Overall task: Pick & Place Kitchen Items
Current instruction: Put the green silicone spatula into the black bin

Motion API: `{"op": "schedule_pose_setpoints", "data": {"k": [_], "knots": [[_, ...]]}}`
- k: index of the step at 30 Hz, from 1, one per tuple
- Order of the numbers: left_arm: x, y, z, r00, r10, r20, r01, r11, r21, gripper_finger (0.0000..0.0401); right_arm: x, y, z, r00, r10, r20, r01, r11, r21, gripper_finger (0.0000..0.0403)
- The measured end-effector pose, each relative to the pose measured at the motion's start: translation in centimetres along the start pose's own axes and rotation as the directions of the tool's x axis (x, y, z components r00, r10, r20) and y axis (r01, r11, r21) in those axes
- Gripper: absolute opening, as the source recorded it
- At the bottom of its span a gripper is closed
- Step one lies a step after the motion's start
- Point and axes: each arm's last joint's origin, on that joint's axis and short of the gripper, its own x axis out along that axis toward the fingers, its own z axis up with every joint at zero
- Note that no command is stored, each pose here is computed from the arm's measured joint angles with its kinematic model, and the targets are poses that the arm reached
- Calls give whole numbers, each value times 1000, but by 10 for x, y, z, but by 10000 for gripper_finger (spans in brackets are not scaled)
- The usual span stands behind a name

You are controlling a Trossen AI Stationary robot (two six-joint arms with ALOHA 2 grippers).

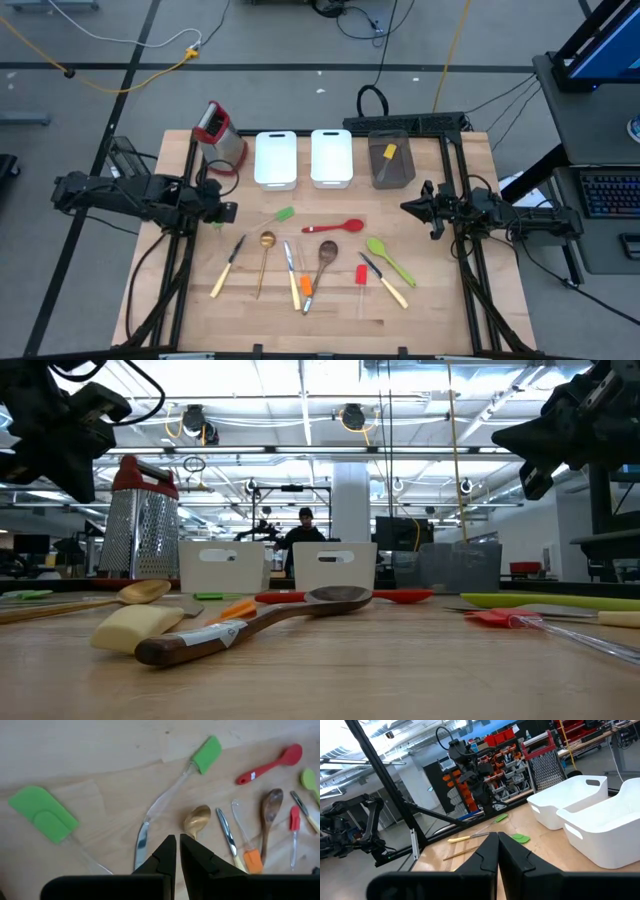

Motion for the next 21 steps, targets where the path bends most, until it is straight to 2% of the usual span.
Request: {"op": "schedule_pose_setpoints", "data": {"k": [5,15,21], "knots": [[0,0,0,1000,2,5,-2,1000,0,41,0,0,0,1000,1,3,-1,1000,0,0],[0,0,1,1000,7,24,-8,1000,25,170,0,0,0,1000,1,3,-1,1000,0,0],[0,-2,2,998,-15,62,11,998,60,215,0,0,0,1000,1,2,-1,1000,0,0]]}}
